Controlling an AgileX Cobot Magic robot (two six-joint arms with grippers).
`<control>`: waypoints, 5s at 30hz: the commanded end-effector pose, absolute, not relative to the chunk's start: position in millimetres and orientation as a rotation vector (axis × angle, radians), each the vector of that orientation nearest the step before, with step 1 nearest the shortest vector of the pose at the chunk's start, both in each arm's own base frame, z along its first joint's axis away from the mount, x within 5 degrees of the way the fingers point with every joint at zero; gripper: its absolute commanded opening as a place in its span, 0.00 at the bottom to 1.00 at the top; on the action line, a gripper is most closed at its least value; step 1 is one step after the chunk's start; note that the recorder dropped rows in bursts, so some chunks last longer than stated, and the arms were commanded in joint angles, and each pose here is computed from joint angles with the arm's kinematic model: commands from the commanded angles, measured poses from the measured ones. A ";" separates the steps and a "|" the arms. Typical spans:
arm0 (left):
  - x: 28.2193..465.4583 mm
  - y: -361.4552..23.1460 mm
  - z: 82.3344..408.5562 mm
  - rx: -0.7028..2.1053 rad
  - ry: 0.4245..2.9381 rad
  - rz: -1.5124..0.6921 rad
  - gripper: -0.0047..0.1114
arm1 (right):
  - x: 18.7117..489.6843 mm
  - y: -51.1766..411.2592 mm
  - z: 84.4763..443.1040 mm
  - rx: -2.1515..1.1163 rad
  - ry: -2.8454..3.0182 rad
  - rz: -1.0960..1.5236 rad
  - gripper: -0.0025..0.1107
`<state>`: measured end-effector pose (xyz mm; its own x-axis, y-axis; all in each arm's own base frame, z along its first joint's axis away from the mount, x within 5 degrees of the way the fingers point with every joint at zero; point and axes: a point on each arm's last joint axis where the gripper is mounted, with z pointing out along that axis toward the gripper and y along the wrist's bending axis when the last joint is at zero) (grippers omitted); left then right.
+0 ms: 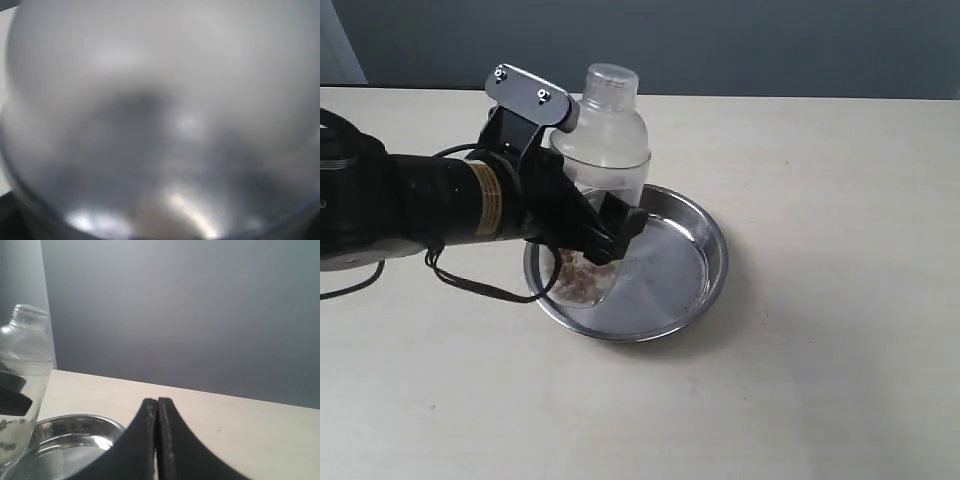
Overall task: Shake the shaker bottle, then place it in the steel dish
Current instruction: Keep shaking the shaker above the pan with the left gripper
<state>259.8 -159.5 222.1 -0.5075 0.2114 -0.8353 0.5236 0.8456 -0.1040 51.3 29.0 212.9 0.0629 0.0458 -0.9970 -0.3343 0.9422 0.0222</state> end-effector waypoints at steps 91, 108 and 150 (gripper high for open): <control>275.1 -179.7 270.2 0.409 1.716 -0.636 0.04 | 50.9 29.4 212.2 -0.242 1.483 0.295 0.02; 265.0 -178.4 240.6 0.432 1.821 -0.633 0.04 | 50.8 29.5 212.2 -0.243 1.483 0.296 0.02; 272.9 -179.0 222.9 0.566 2.045 -0.480 0.04 | 50.7 29.9 212.2 -0.247 1.482 0.300 0.02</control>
